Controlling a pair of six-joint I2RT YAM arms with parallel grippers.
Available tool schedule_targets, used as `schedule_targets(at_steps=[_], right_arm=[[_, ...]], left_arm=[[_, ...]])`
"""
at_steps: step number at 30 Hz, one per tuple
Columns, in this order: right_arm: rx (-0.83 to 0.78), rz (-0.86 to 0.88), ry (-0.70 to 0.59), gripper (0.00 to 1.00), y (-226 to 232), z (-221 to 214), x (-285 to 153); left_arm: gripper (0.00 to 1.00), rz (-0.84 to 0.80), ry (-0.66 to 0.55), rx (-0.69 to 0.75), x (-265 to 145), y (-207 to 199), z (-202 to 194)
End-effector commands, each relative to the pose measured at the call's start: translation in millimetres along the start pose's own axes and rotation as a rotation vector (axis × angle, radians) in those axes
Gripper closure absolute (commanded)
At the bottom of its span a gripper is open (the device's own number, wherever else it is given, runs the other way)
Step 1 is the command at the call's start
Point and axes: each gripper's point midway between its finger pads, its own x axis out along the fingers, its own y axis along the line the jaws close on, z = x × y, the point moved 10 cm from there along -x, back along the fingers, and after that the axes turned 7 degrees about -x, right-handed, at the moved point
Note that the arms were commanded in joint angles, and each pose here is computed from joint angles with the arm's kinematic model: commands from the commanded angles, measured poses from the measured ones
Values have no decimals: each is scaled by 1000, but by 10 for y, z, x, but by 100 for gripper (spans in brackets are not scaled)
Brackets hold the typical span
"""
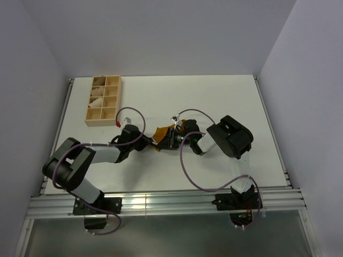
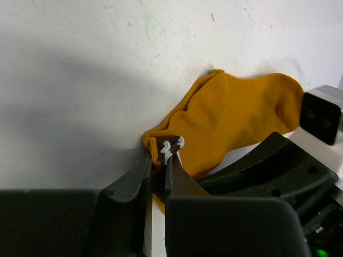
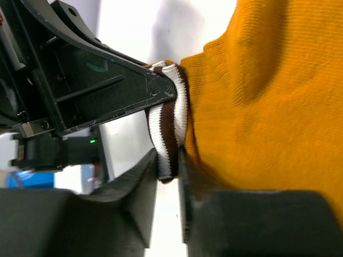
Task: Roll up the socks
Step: Roll the sock at the center of the board.
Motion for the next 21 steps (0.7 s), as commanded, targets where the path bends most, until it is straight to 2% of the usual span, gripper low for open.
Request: schedule_targets(at_steps=[1,3,9,10,13,14,21], right_arm=[[-84,-123,-5,70,7,-19,-132],[-143,-206,-45,61,120,65,-222],[-449,-430,-105,49,475,133,-417],[-515,-516,-134,48,466,160,-446],[-675,-577,-118,44,613,57,-403],[-717,-671,-145,43,600,56,-414],[-1036,-842,-104,39,676,-226,-193]], left_arm=[[100,93,4,40,44,67,-9],[100,102,6,42,52,47,-2],[100,124,14,58,74,14,9],[100,127,15,60,79,11,10],[100,133,22,66,87,-2,11],[100,133,22,68,87,-5,12],[100,136,27,79,87,-32,20]])
